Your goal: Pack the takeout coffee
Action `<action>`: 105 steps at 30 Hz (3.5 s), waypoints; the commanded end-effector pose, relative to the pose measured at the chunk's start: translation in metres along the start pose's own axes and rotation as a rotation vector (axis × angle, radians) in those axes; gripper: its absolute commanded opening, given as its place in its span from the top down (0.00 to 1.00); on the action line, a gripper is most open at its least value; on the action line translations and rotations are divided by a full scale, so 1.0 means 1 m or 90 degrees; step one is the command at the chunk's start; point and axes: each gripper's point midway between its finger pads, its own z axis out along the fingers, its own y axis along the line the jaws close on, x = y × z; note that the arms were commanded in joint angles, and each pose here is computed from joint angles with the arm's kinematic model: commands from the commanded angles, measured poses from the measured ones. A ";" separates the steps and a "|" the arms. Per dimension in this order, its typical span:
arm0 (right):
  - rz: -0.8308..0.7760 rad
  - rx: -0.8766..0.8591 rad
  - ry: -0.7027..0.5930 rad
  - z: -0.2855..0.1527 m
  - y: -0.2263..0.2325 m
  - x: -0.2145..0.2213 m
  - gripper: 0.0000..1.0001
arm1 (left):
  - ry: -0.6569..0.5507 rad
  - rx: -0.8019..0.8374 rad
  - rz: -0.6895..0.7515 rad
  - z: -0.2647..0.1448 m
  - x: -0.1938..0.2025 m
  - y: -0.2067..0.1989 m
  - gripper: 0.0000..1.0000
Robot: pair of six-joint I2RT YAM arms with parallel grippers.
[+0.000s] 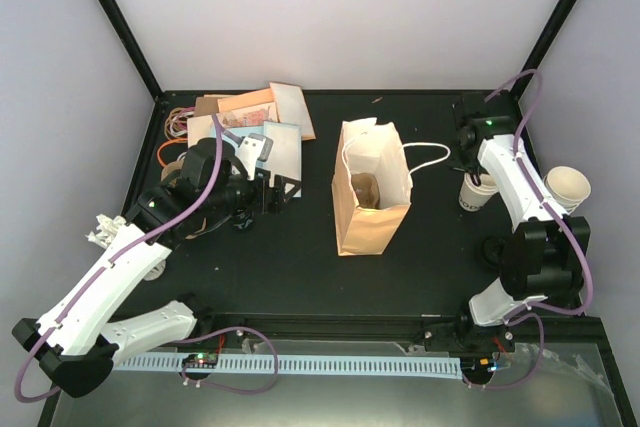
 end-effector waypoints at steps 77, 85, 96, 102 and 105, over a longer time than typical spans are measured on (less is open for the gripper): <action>-0.094 -0.169 -0.068 -0.147 0.006 0.074 0.99 | -0.056 0.056 0.027 -0.002 -0.024 -0.017 0.06; -0.111 -0.256 0.007 -0.133 0.017 0.140 0.99 | -0.068 0.099 0.013 0.007 -0.023 -0.026 0.01; -0.125 -0.337 0.009 -0.105 0.054 0.174 0.99 | 0.008 0.092 -0.066 0.060 -0.011 -0.079 0.02; -0.133 -0.346 -0.012 -0.091 0.060 0.186 0.98 | 0.020 -0.001 -0.124 0.085 -0.014 -0.069 0.02; -0.141 -0.350 -0.029 -0.096 0.064 0.187 0.98 | -0.005 -0.037 -0.121 0.088 -0.024 -0.061 0.04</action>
